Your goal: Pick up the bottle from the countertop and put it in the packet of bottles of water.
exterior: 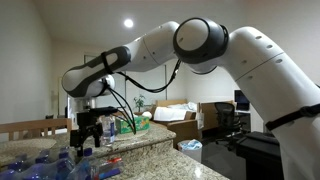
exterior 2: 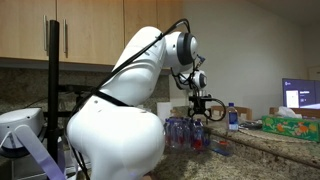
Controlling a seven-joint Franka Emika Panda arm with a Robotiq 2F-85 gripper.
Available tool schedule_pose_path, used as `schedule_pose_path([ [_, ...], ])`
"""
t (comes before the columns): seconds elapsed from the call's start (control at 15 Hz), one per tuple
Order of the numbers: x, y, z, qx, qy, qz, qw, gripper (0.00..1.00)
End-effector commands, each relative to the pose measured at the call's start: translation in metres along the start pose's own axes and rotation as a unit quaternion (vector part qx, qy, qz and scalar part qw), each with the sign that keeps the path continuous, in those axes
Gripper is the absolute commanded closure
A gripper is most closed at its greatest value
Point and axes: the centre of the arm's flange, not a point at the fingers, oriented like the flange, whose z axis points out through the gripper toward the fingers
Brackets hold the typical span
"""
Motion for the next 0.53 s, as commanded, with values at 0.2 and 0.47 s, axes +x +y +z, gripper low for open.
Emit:
schedule_pose_path([
  [0.2,-0.0097,-0.0053,0.0090,0.020,-0.004,-0.029,0.9994,0.40],
  [0.47,-0.0088,-0.0078,0.0103,0.022,-0.005,-0.038,0.9990,0.66],
])
